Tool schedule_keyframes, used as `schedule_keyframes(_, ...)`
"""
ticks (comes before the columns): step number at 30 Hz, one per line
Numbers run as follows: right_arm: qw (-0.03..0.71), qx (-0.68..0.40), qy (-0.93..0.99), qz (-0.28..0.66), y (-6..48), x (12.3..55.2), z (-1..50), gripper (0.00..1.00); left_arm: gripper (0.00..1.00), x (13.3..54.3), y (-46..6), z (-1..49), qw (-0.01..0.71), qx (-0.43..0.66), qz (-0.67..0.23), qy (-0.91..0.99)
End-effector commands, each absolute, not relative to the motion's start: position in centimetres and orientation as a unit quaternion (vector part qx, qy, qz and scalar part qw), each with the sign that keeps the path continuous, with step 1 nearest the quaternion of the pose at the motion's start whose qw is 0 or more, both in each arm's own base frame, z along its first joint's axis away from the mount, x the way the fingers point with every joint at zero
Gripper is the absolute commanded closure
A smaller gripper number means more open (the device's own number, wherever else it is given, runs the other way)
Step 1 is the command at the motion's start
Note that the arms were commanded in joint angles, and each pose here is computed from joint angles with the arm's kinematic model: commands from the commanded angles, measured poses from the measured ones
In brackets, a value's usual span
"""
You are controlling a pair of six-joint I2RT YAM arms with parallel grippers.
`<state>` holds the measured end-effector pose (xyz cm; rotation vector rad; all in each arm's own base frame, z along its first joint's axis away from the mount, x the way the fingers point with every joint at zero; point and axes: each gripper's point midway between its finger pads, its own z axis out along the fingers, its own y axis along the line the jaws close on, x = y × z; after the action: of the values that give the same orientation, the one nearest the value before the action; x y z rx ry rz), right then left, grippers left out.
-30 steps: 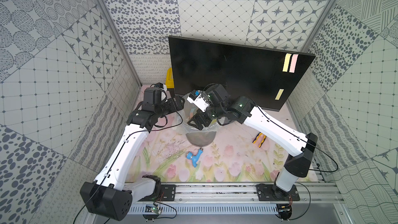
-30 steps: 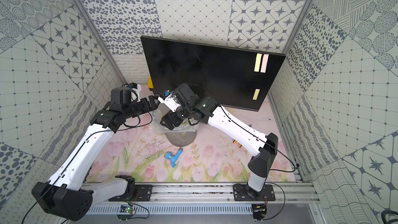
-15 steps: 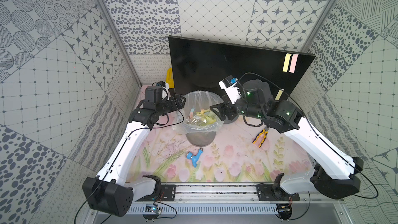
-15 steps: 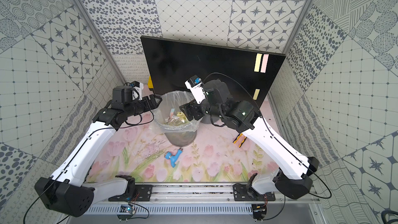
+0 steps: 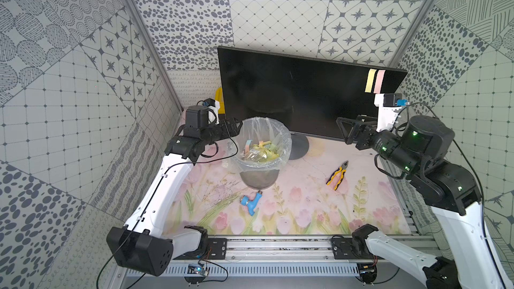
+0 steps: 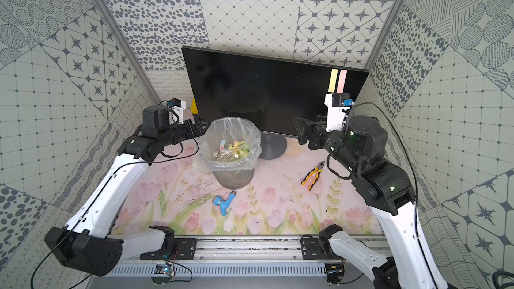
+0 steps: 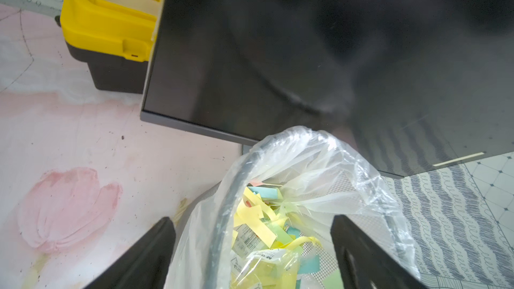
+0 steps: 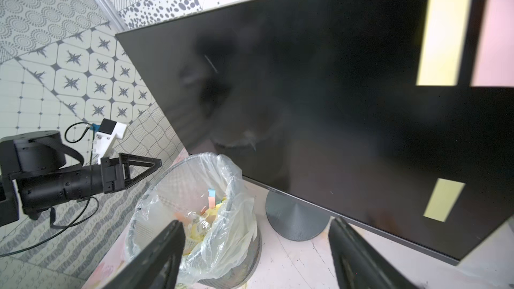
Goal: Remove the sticky note from the monitor
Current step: Tear off the sticky note from the monitor.
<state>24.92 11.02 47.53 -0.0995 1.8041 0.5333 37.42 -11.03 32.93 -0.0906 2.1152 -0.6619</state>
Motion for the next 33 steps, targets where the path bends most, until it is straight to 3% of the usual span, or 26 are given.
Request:
schedule_keyframes(1, 0.571, -0.018, 0.778, 0.262, 10.2, 26.3, 47.2, 0.16, 0.07, 37.5, -12.6, 38.1, 0.505, 0.034, -0.3, 0.808)
schedule_keyframes(8, 0.597, 0.05, 0.75, 0.283, 4.5, 26.9, 49.7, 0.19, 0.06, 37.4, -15.0, 42.7, 0.528, 0.069, -0.344, 0.773)
schedule_keyframes(15, 0.629, 0.094, 0.668, 0.388, 0.1, 27.8, 51.6, 0.23, 0.05, 37.2, -21.2, 45.7, 0.515, 0.146, -0.399, 0.744)
schedule_keyframes(25, 0.624, 0.108, 0.61, 0.477, -1.8, 29.9, 51.8, 0.31, 0.08, 36.6, -29.4, 45.5, 0.464, 0.215, -0.464, 0.724)
schedule_keyframes(33, 0.606, 0.12, 0.601, 0.507, -2.3, 32.0, 51.3, 0.43, 0.09, 35.9, -35.4, 44.8, 0.424, 0.257, -0.503, 0.708)
